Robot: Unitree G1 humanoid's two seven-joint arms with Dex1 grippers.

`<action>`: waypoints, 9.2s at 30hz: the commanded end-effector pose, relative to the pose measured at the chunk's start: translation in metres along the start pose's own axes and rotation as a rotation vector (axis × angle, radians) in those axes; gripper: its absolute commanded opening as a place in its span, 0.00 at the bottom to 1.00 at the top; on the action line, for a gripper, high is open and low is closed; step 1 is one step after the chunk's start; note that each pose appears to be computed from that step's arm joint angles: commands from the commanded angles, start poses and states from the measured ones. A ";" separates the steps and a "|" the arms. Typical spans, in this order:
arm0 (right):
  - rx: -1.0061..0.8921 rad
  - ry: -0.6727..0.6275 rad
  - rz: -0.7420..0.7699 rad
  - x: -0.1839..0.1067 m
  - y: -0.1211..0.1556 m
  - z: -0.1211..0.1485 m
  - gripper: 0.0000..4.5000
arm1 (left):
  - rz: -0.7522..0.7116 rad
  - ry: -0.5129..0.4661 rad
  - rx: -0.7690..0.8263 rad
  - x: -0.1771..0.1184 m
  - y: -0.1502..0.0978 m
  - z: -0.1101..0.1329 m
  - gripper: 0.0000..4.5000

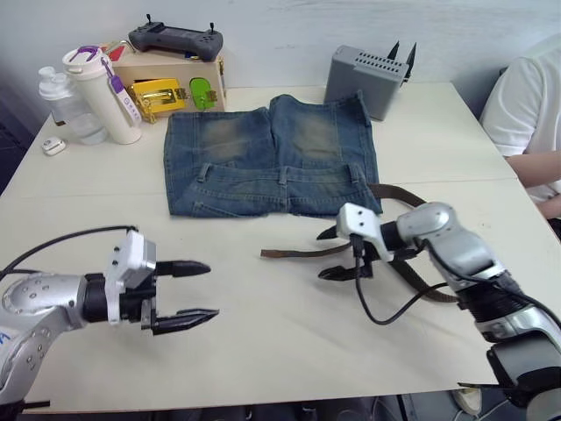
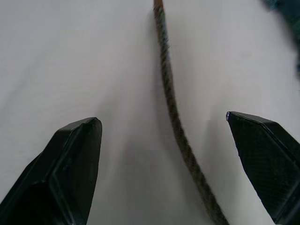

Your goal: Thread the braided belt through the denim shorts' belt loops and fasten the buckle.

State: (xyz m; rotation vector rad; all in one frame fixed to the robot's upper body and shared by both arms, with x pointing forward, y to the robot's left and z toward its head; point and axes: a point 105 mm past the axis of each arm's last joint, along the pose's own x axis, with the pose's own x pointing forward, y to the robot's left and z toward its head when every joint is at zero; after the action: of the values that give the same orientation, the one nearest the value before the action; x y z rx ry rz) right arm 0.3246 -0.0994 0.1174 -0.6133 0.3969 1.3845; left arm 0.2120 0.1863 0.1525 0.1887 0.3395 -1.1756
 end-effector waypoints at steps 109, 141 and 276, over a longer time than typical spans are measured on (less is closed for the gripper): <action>1.000 -1.450 -0.170 -0.043 0.030 0.073 0.98 | -0.058 -0.645 -0.783 0.132 0.028 0.111 0.00; 0.803 -1.133 -0.461 -0.128 0.077 0.046 0.00 | 0.076 -0.250 0.150 0.162 0.060 0.085 0.99; 0.987 -0.584 -0.175 -0.039 0.129 0.051 0.99 | -0.264 -0.007 0.333 0.100 0.016 0.058 1.00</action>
State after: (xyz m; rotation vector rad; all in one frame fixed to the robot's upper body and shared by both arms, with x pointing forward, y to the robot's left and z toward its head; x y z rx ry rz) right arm 0.2026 -0.1017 0.1449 0.5917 0.5052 0.8409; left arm 0.2706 0.0879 0.1636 0.4165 0.1969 -1.4791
